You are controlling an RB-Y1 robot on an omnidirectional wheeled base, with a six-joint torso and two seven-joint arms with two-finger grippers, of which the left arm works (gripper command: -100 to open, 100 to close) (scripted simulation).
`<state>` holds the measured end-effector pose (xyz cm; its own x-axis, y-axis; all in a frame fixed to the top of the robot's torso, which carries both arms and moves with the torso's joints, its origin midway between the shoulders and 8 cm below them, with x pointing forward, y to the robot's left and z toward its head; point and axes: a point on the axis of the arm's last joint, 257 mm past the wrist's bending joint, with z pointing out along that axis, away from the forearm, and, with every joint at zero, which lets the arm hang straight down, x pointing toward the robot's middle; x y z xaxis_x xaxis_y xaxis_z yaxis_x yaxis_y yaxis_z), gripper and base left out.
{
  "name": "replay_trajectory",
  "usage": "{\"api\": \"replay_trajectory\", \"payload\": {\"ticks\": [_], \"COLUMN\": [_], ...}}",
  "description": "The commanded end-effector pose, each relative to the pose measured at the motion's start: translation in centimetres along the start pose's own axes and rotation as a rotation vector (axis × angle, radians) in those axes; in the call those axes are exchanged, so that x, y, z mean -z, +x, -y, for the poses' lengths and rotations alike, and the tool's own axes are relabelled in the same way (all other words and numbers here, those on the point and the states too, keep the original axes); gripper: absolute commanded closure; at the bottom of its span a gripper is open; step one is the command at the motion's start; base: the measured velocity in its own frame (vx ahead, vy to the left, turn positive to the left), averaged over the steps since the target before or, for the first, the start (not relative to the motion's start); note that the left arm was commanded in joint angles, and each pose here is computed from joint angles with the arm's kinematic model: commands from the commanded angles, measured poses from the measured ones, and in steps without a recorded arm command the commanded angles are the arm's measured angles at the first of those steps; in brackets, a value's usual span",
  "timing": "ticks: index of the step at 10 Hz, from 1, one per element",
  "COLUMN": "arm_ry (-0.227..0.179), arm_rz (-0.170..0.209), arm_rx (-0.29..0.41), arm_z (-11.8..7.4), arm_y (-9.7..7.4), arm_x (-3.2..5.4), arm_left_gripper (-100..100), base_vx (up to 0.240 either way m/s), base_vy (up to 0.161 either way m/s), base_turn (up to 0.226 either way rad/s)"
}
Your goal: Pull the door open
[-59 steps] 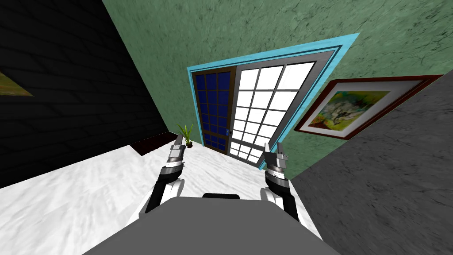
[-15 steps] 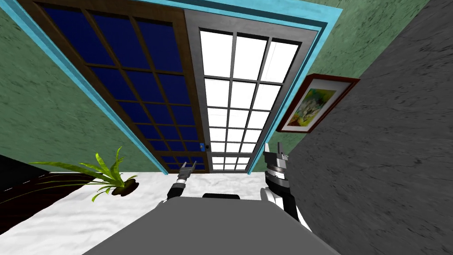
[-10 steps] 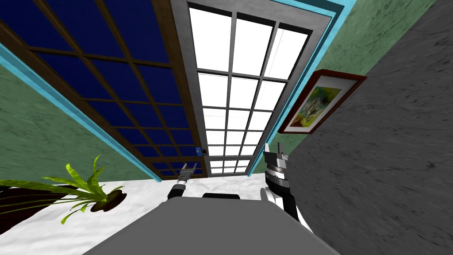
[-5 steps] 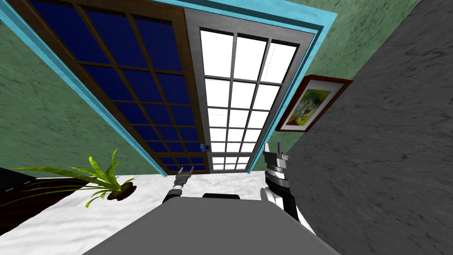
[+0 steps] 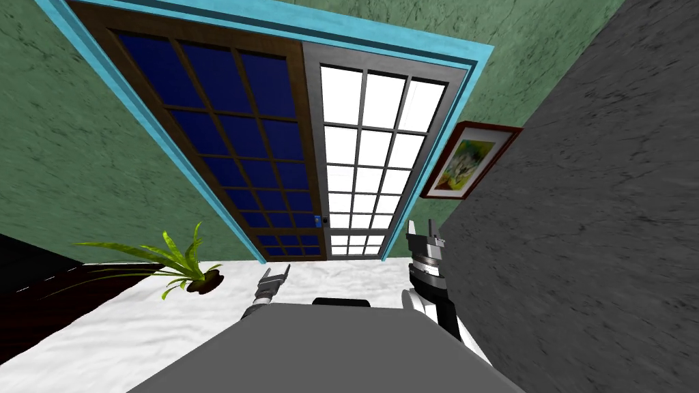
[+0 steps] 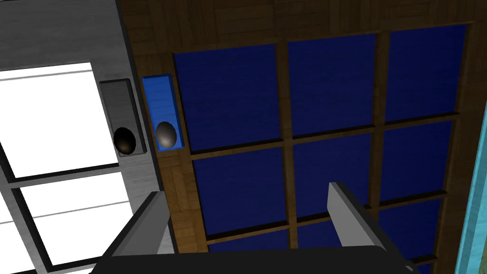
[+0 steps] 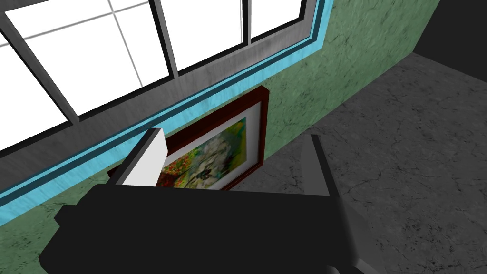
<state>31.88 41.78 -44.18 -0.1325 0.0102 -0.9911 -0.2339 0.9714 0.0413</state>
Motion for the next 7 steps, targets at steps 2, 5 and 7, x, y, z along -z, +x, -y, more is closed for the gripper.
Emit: {"api": "replay_trajectory", "payload": {"ticks": [2,5,7], "arm_ry": [-0.079,-0.163,-0.204], "arm_rz": [-0.056,-0.106,-0.126], "arm_rx": [-0.017,-0.033,-0.038], "arm_z": [-3.4,-7.0,-8.5], "arm_y": [2.0,3.7,4.3], "arm_x": [2.2,4.41,5.31], "arm_left_gripper": [-100,-100,-100], "base_vx": [-0.185,-0.167,-0.088], "base_vy": [0.045,0.052,0.031], "base_turn": [-0.014,-0.046,-0.049]}}
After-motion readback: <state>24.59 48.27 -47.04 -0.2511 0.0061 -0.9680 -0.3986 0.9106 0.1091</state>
